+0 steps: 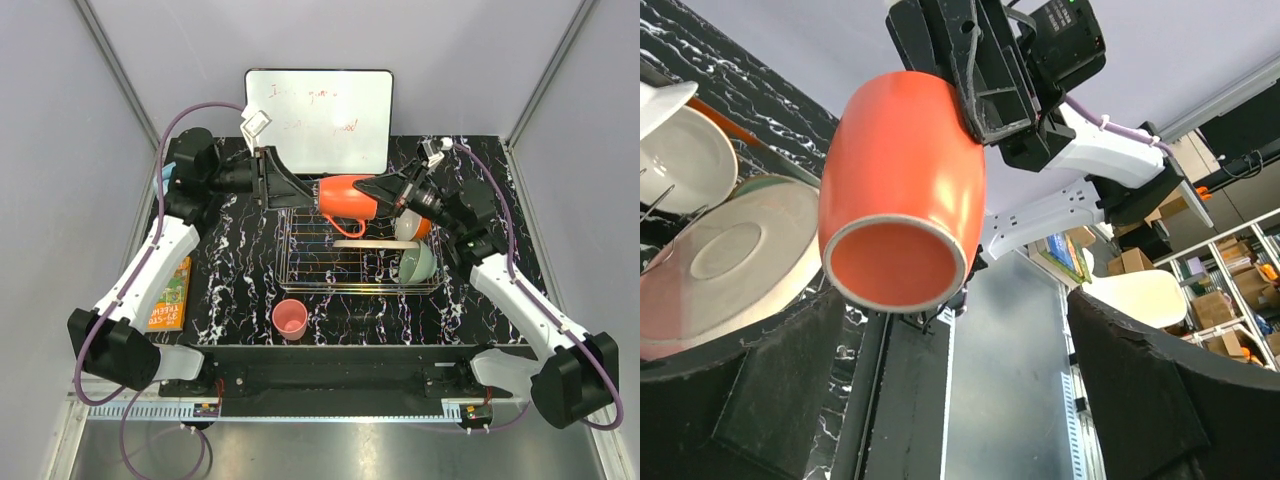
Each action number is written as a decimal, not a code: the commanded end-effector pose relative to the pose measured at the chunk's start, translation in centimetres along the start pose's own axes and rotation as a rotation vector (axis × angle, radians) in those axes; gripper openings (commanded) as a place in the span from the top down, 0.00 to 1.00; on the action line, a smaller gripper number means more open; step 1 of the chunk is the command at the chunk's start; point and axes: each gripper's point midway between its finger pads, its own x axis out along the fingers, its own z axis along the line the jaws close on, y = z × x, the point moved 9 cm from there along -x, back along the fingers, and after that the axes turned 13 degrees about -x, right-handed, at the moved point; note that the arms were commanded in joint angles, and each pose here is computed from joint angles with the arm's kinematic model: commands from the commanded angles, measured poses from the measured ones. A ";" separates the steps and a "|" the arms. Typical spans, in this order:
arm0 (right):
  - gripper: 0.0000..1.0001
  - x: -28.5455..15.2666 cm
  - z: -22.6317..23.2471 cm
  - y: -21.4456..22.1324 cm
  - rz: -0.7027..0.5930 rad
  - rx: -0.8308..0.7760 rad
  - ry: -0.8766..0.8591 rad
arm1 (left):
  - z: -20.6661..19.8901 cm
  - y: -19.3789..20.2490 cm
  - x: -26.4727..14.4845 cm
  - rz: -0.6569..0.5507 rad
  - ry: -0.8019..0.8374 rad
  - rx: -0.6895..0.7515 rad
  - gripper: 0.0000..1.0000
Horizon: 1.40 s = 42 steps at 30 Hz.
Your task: Load the mixed dishes into the dish rack
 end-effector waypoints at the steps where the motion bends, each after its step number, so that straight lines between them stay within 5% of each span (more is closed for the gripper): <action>1: 1.00 0.6 4.7 -1.4 -0.059 -0.117 -0.174 | -0.1 -0.3 0.1 -0.005 -0.011 0.075 0.04; 26: 1.00 3.9 4.2 0.1 -0.026 -0.072 -0.243 | 0.8 -0.1 1.0 -0.017 -0.046 0.072 0.06; 37: 1.00 5.7 3.3 1.2 -0.036 -0.037 -0.286 | 0.3 0.0 1.2 -0.008 -0.030 0.072 0.15; 42: 1.00 6.1 2.9 2.0 -0.022 -0.019 -0.279 | 0.0 -0.1 1.1 -0.015 -0.033 0.084 0.26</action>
